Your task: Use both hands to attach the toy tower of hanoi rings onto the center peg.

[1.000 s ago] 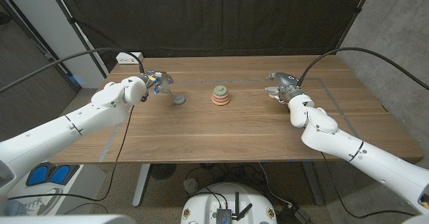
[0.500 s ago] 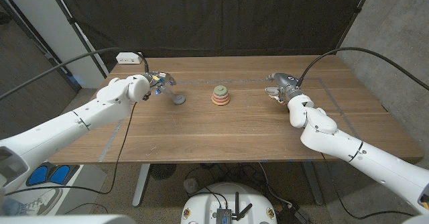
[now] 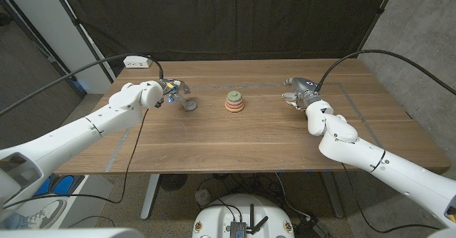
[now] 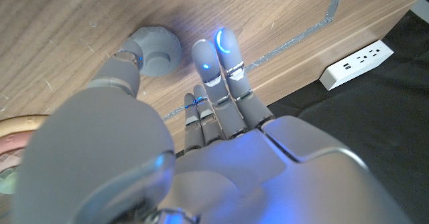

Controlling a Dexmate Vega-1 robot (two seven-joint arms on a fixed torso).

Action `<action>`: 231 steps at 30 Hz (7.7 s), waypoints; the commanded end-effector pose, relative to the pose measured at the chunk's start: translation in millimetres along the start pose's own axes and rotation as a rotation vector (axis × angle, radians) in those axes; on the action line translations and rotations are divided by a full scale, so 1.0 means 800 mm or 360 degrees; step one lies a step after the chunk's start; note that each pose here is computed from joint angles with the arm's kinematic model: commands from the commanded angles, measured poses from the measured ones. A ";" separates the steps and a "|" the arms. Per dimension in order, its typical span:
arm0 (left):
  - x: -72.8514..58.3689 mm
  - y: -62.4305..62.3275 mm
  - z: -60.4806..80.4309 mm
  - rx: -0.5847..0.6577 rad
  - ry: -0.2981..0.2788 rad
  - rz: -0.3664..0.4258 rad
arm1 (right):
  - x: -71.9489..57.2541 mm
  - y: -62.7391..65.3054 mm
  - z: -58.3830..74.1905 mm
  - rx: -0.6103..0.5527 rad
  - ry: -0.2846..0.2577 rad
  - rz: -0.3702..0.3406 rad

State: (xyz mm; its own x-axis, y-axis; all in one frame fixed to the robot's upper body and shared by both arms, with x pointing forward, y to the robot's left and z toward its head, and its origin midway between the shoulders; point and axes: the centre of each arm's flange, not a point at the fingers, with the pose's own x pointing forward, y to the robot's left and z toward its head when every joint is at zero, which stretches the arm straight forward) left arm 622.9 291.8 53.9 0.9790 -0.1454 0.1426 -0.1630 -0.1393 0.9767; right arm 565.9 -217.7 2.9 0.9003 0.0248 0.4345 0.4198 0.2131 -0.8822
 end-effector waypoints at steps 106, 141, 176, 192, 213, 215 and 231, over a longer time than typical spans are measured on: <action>-0.017 -0.006 0.006 -0.0156 0.0029 0.0119 | -0.003 0.000 0.000 0.0052 0.0033 0.0058; -0.038 0.056 0.014 -0.0127 -0.0006 0.0127 | -0.005 0.000 -0.002 0.0055 0.0043 0.0058; -0.025 0.068 0.045 -0.0144 -0.0157 0.0205 | -0.013 0.001 -0.007 0.0077 0.0064 0.0050; -0.022 0.077 0.068 -0.0118 -0.0238 0.0235 | -0.019 -0.001 -0.010 0.0081 0.0079 0.0043; -0.009 0.088 0.111 -0.0125 -0.0386 0.0261 | -0.025 -0.001 -0.013 0.0085 0.0097 0.0051; -0.008 0.090 0.114 -0.0118 -0.0399 0.0261 | -0.026 -0.001 -0.014 0.0084 0.0094 0.0046; 0.002 0.100 0.144 -0.0098 -0.0494 0.0254 | -0.025 -0.003 -0.019 0.0092 0.0111 0.0037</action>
State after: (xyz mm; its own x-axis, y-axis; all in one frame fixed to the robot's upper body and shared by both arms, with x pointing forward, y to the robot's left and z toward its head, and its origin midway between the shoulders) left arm 594.3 185.6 111.1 0.8706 -0.4151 0.2640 -0.2991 -0.0205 0.9540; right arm 548.9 -230.8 -7.0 0.9177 -0.0304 0.3961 0.3894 0.2664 -0.8817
